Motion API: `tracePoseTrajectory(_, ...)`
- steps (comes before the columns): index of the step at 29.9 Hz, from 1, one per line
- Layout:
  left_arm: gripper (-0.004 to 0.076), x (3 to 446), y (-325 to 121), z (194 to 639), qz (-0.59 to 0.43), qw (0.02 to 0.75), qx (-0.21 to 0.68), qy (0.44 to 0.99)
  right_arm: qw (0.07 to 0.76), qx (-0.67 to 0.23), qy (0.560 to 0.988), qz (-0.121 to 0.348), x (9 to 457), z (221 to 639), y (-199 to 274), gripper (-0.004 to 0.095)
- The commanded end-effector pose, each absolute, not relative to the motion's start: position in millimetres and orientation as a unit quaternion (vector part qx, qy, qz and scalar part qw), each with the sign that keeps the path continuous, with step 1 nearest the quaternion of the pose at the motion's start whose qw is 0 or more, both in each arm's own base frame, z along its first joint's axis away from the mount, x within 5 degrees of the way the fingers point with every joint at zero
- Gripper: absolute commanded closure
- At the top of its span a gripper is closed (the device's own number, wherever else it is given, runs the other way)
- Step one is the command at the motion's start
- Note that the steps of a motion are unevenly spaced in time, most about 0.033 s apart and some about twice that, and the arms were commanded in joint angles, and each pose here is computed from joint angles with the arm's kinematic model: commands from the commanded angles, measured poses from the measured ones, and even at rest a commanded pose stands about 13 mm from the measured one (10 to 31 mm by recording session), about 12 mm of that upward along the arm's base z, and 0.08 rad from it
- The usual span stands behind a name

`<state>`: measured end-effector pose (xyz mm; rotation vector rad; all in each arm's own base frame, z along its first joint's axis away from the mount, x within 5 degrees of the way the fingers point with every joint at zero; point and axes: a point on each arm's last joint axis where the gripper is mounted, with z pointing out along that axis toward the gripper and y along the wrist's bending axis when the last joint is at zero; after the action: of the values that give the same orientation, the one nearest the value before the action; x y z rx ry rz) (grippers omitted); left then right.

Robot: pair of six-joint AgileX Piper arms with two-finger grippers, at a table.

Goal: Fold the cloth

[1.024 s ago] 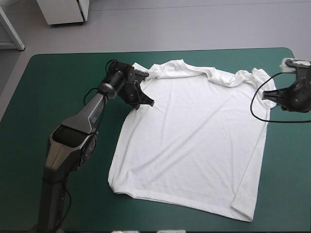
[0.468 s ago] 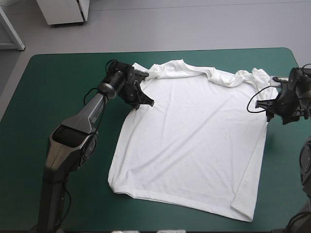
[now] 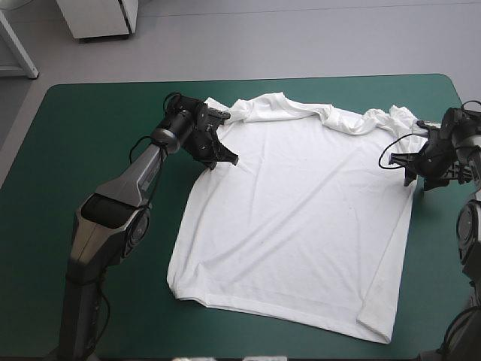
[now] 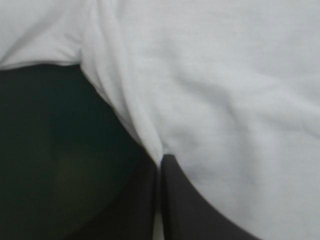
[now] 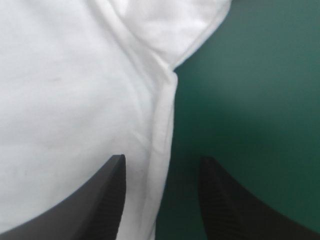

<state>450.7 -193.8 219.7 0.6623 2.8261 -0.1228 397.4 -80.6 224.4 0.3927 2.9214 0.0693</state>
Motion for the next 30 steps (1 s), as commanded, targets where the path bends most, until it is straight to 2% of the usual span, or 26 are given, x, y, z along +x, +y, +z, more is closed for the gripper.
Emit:
tracePoseTrajectory(1,0.0733,446,-192,246,-0.041,0.14,0.225,0.963,0.14,0.13,0.981,0.024,402,249,-83,0.051)
tracePoseTrajectory(9,0.0733,447,-192,246,-0.042,0.143,0.225,0.963,0.07,0.117,0.99,0.038,407,217,-67,0.061)
tracePoseTrajectory(11,0.0733,447,-192,246,-0.042,0.143,0.225,0.963,0.057,0.115,0.99,0.05,407,215,-62,0.0734)
tracePoseTrajectory(13,0.0733,447,-192,246,-0.042,0.143,0.225,0.963,0.053,0.104,0.992,0.053,406,215,-57,0.0924)
tracePoseTrajectory(19,0.0733,449,-192,254,-0.045,0.157,0.22,0.962,0.049,0.092,0.993,0.05,403,232,-52,0.0925)
tracePoseTrajectory(23,0.0733,451,-192,283,-0.046,0.193,0.22,0.955,0.11,0.088,0.989,0.045,397,276,-51,0.0925)
tracePoseTrajectory(30,0.0733,447,-191,353,-0.069,0.3,0.212,0.928,0.213,0.082,0.973,0.039,378,352,-49,0.0925)
